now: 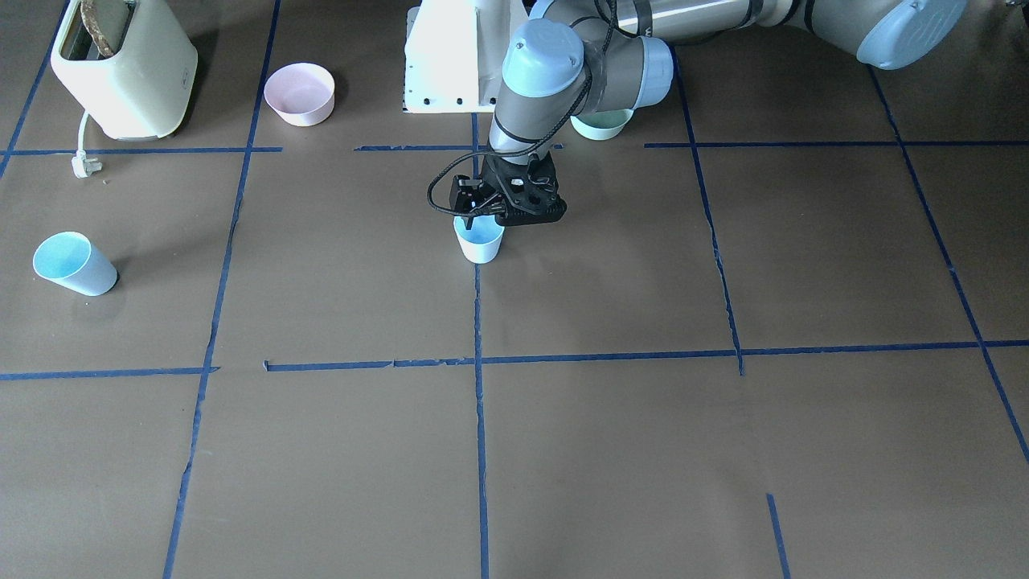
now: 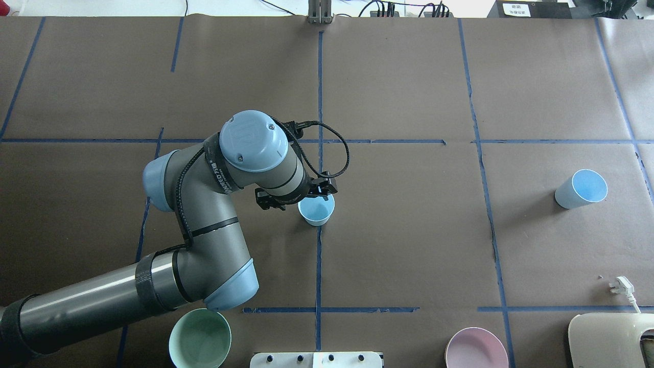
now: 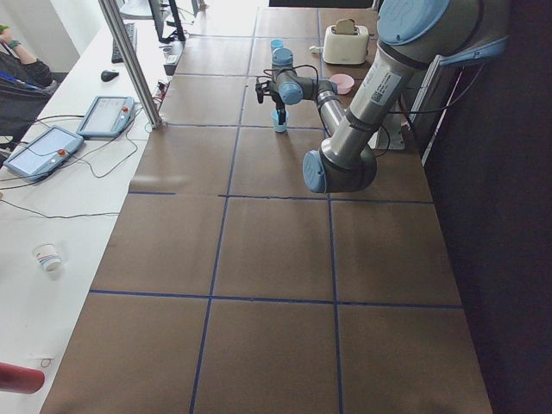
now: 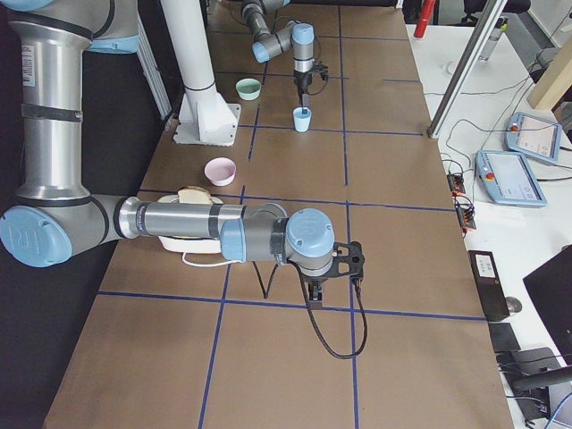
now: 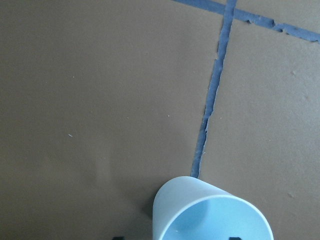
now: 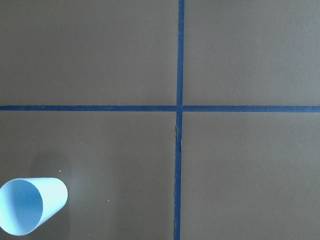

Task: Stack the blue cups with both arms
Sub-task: 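Lower the cup upright onto the table and open the left gripper, then withdraw the left gripper while the right gripper reaches toward the other blue cup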

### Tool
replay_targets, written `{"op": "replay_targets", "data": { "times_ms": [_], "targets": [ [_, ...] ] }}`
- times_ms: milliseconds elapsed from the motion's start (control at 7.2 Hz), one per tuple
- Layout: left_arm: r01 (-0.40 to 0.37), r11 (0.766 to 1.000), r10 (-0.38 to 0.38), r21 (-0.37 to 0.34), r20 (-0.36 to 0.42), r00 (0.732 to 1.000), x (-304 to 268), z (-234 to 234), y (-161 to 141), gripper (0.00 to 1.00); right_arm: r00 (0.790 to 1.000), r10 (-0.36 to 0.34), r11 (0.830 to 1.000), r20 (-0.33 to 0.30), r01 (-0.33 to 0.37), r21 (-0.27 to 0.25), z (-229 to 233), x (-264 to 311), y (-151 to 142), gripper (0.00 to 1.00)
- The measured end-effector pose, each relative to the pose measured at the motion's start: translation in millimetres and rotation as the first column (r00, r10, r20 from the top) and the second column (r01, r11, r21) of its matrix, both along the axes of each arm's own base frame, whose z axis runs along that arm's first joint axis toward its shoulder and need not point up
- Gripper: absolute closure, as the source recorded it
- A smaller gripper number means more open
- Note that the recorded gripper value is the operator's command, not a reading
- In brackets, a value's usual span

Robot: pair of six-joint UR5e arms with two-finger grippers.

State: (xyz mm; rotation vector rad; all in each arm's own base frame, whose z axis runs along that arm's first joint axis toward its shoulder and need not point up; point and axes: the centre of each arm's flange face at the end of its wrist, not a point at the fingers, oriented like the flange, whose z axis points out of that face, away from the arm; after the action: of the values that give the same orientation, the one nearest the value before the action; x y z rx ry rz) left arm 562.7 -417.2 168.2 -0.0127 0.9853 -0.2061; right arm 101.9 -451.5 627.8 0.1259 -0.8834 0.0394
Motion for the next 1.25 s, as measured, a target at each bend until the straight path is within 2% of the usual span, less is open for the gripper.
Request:
{"op": "replay_targets", "data": {
  "times_ms": [278,556,694,972,1250],
  "targets": [
    [0.011,0.999,-0.011,0.041,-0.013,1.0,-39.3,-3.1,10.1,0.0,1.0,0.0,1.0,0.0,0.0,0.003,-1.6,0.2,-1.4,0.0],
    [-0.024,0.992,0.019,0.127,0.046,0.999,-104.8,-10.6,15.3,0.0,1.0,0.004,1.0,0.002,-0.004,0.006,-6.7,-0.8,-2.8,0.0],
    [-0.027,0.989,0.017,0.143,0.07,0.997,-132.6,-8.2,15.4,0.0,1.0,0.009,1.0,0.005,-0.009,-0.001,-17.3,-9.5,-5.5,0.0],
    [-0.027,0.986,0.013,0.164,0.082,0.997,-177.3,7.0,15.9,0.0,1.0,-0.013,1.0,0.011,0.013,-0.02,-59.6,-59.4,-13.4,0.0],
    [-0.062,0.979,0.042,0.196,0.102,0.994,-234.1,35.0,7.4,0.0,0.999,-0.038,0.999,0.002,0.038,-0.039,-90.3,-123.3,-20.3,0.0]
  ]
}}
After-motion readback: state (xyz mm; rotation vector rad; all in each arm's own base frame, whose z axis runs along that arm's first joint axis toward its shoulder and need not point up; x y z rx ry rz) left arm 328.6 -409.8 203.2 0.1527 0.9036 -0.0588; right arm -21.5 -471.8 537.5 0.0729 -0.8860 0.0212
